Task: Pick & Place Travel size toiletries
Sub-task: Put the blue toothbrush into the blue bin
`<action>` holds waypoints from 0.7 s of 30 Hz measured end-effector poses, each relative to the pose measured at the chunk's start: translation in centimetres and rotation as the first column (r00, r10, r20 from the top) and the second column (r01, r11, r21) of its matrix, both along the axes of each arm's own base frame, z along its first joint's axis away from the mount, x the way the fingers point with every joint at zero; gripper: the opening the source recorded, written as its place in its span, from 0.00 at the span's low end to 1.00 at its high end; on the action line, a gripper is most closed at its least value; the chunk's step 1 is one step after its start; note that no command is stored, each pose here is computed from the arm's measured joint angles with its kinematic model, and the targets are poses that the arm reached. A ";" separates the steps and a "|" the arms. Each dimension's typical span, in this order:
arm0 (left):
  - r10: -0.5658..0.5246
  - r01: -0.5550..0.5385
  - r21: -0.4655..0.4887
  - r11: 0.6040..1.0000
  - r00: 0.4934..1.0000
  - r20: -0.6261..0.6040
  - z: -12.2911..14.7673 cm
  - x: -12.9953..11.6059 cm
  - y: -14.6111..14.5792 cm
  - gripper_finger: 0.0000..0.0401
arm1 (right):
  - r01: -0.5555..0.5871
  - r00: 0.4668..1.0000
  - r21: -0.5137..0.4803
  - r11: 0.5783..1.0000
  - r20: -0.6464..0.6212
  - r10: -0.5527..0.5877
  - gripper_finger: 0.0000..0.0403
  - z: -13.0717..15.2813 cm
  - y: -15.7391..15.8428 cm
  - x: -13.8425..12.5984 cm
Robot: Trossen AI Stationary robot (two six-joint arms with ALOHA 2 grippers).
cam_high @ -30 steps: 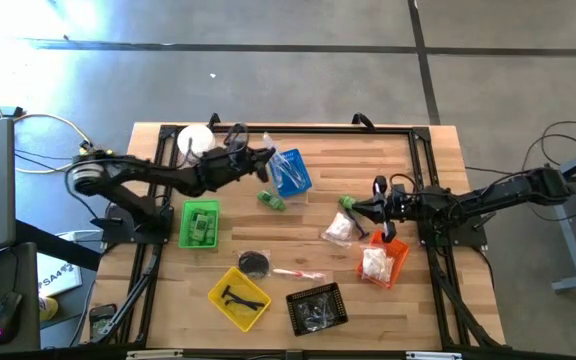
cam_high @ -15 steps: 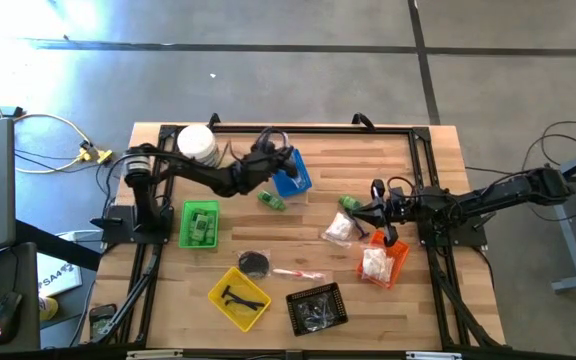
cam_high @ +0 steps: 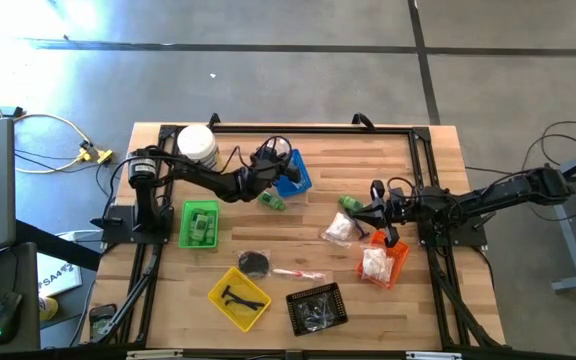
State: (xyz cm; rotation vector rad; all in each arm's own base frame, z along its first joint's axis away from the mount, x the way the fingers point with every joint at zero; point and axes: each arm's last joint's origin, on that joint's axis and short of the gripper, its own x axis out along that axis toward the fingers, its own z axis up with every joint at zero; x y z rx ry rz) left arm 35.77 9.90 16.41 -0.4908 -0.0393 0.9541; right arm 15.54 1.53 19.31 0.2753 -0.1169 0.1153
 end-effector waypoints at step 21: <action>-0.036 0.033 -0.043 0.999 0.996 -0.079 -0.9 -0.2 0.0 0.13 | 0.001 1.000 -0.003 1.000 0.001 -0.001 0.01 0.0 0.0 0.0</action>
